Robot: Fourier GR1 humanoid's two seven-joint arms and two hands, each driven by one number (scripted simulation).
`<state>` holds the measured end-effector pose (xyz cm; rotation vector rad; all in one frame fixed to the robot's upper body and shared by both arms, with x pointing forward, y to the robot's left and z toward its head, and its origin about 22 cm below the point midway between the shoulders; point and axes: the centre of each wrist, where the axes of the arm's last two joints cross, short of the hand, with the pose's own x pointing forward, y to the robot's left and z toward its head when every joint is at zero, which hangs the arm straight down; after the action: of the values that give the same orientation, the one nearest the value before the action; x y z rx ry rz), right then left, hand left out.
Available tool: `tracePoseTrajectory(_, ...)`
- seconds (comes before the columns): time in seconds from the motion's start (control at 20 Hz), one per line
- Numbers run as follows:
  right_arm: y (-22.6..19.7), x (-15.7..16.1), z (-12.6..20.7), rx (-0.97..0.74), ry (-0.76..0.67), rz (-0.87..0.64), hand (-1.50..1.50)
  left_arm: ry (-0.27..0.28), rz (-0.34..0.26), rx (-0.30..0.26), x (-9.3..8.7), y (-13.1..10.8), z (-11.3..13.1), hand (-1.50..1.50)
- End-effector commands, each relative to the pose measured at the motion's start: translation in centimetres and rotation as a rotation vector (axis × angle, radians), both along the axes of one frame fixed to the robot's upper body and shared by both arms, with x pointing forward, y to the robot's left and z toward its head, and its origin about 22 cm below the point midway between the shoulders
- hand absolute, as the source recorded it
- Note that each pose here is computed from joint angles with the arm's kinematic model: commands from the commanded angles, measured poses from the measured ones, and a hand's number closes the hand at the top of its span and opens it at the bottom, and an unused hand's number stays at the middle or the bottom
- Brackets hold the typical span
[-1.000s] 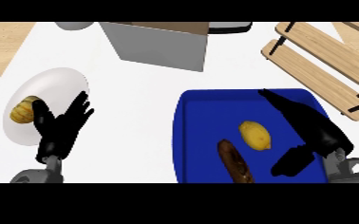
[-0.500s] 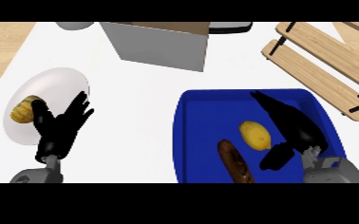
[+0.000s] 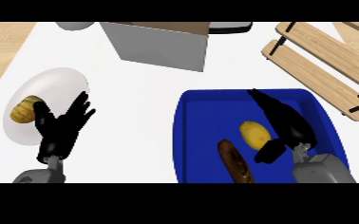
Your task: Pick the lemon from the tray and place it in the tiered shelf
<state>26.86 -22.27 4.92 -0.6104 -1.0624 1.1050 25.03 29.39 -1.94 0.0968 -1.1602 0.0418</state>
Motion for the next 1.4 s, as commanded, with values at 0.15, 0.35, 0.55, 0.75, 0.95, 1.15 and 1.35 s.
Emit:
tracePoseTrajectory(0.15, 0.7, 2.2, -3.5, 0.027, -0.011, 0.023, -1.5, 0.053, 0.001, -0.003, -0.4, 0.5, -1.2, 0.0)
tracePoseTrajectory(0.35, 2.5, 0.9, -5.6, 0.026, -0.005, 0.07, -1.5, 0.052, 0.003, -0.007, -0.2, 0.0, -1.1, 0.0)
tracePoseTrajectory(0.55, 2.0, 1.4, -3.8, -0.12, 0.097, 0.291, 1.5, 0.036, 0.004, -0.005, -0.3, -0.4, -1.0, 0.0)
tracePoseTrajectory(0.75, 2.4, 1.3, -3.7, 0.025, 0.069, 0.254, 1.5, 0.033, 0.002, -0.002, 1.3, -1.4, -2.0, 0.0)
tracePoseTrajectory(0.95, 1.0, -1.2, -4.9, 0.076, 0.006, 0.293, 1.5, 0.048, 0.009, 0.0, -1.9, -0.2, -1.9, 0.0)
tracePoseTrajectory(1.15, 3.6, 1.2, -2.7, 0.112, -0.035, 0.006, 1.5, 0.03, 0.0, -0.004, 0.8, -1.2, -0.3, 0.0)
tracePoseTrajectory(1.35, 2.5, 3.7, -2.4, 0.138, -0.044, -0.518, 1.5, 0.032, 0.001, -0.002, 0.0, -0.3, -0.4, 0.0)
